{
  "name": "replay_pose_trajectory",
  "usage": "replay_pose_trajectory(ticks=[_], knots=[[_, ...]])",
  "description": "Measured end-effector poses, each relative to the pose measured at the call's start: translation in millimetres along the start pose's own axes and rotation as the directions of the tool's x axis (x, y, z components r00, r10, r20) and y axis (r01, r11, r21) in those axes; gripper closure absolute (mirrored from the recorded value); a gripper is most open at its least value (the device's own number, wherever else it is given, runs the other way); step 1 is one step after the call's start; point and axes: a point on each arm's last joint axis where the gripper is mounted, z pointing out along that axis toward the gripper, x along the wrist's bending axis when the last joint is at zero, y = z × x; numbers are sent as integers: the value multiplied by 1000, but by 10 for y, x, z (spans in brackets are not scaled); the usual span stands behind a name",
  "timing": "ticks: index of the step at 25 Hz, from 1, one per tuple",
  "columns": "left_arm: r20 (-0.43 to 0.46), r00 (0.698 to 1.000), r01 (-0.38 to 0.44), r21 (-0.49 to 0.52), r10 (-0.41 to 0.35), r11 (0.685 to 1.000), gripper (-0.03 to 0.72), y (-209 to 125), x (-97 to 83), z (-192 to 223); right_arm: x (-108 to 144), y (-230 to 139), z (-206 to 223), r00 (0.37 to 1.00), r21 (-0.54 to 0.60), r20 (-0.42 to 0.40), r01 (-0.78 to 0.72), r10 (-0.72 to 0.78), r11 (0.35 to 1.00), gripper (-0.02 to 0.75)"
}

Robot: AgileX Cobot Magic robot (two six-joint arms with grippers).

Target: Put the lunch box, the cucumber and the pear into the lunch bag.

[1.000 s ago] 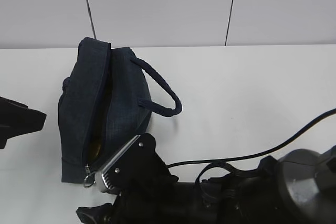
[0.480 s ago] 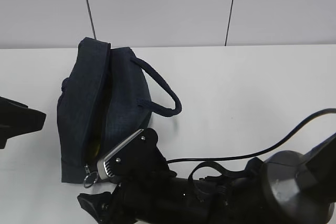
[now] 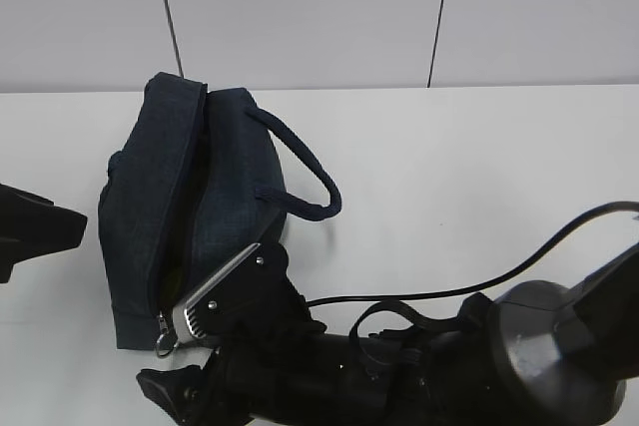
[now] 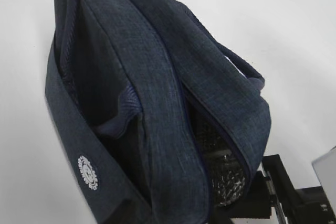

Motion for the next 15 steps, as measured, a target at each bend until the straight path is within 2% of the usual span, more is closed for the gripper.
replay_pose_trajectory(ticks=[15], knots=[[0,1000,0,-1,0,1000,440,1,0,0,-11,-45,112,1000,20,-6,3,-3,1000,227]])
